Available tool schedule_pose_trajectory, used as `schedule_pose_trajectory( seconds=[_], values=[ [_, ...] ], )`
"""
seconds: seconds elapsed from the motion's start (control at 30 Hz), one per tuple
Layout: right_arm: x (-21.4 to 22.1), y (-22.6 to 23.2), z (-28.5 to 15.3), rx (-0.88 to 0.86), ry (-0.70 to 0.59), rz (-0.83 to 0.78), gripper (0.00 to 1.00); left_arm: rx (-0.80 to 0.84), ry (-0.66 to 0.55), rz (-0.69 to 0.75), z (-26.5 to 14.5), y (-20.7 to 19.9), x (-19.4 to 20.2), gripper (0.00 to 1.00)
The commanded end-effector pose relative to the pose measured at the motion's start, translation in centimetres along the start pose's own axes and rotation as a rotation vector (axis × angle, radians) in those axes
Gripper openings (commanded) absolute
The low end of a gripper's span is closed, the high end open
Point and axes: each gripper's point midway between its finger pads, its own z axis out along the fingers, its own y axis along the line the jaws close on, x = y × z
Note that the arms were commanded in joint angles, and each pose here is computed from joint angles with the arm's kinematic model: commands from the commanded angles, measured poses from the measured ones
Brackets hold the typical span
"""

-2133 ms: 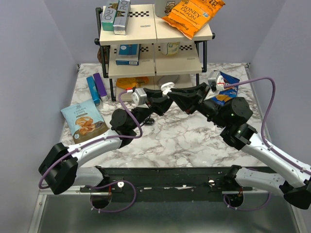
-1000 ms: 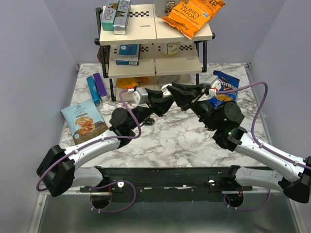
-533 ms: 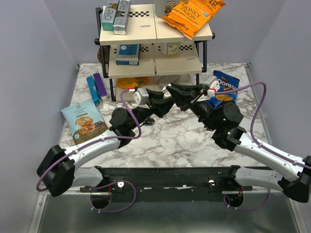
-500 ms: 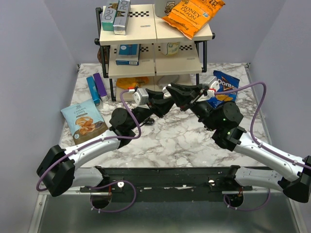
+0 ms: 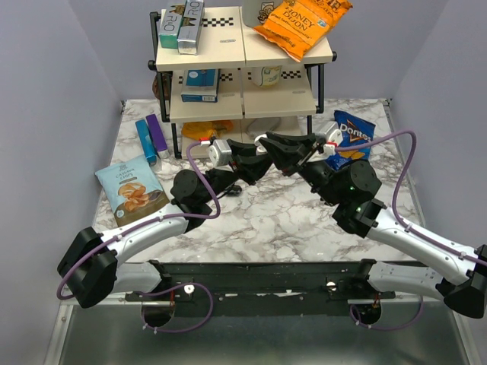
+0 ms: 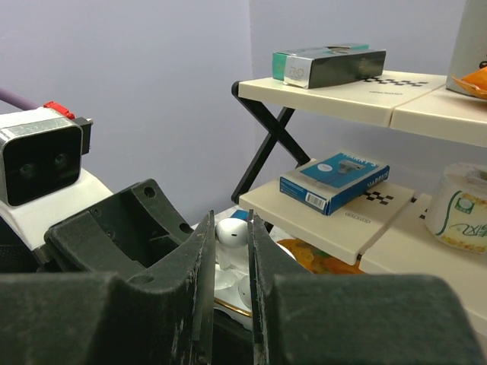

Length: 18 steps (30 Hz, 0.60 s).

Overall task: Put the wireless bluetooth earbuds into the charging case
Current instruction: Place the earbud in the charging case.

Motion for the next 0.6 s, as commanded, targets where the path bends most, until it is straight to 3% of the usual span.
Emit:
schedule_pose_trajectory(
  seconds=[0.0,0.57],
  values=[
    [0.2,0.61,-0.58,-0.032,0.007,-0.015,0.01,0.052,-0.072,0.037,0.64,-1.1,-2.61,0.0],
    [0.37,1.05,-1.05,-0.063,0.031,-0.021,0.01,0.061,-0.077,0.041,0.54,-1.29,-2.74,0.0]
  ],
)
